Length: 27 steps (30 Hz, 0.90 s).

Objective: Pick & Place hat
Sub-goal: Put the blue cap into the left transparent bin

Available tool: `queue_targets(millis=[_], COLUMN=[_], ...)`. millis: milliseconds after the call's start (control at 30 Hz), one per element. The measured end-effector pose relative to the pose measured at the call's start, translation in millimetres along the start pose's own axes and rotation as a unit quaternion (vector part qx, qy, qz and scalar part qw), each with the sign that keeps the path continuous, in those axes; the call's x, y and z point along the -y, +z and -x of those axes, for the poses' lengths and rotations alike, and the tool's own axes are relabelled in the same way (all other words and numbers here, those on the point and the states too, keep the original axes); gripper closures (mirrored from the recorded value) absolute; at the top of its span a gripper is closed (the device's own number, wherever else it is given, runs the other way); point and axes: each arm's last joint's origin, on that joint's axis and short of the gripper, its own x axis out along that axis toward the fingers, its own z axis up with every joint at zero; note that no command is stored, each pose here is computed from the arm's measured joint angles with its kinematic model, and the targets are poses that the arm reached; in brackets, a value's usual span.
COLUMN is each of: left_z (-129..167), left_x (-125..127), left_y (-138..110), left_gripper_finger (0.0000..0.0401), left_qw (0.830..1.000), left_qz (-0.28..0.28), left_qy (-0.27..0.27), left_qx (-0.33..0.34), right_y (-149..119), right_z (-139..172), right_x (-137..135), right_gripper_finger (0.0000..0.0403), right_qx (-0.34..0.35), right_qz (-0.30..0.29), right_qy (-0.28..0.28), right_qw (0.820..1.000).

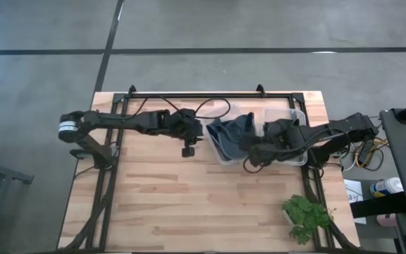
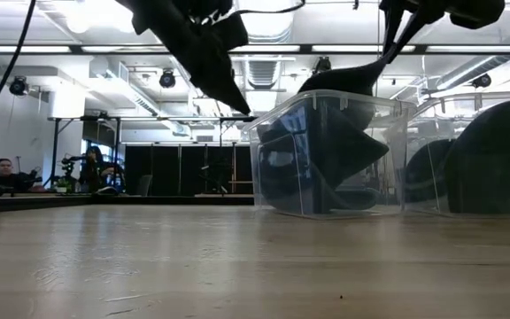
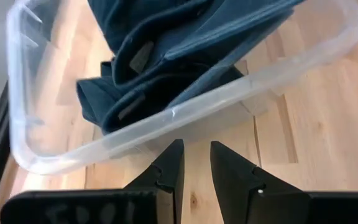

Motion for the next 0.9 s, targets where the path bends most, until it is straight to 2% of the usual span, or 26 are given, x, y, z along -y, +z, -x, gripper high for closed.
queue_targets(millis=[200, 400, 533, 767, 900], left_z=[27.8, 48.8, 50.5, 41.9, 33.3], left_x=[-2.3, -4.2, -4.3, -4.0, -2.8], left_y=[8.4, 12.8, 13.0, 10.7, 5.0], left_gripper_finger=[0.0328, 0.0328, 0.0328, 0.0328, 0.0328], left_qw=[0.999, 0.997, 0.997, 0.998, 0.999], left_qz=[-0.001, 0.001, 0.003, 0.008, 0.011], left_qy=[0.012, 0.027, 0.028, 0.026, 0.020], left_qx=[0.042, 0.070, 0.072, 0.056, 0.025], right_y=[8.5, 15.0, 14.9, 11.2, 8.4], right_z=[10.9, 9.0, -4.2, -41.8, -55.4], right_x=[-2.5, -5.2, -15.4, -29.6, -38.6], right_gripper_finger=[0.0389, 0.0390, 0.0390, 0.0390, 0.0390], right_qx=[0.022, 0.018, 0.007, -0.019, -0.032], right_qz=[-0.020, -0.018, -0.003, 0.038, 0.052], right_qy=[0.049, 0.057, 0.056, -0.005, 0.000], right_qw=[0.998, 0.998, 0.998, 0.999, 0.998])
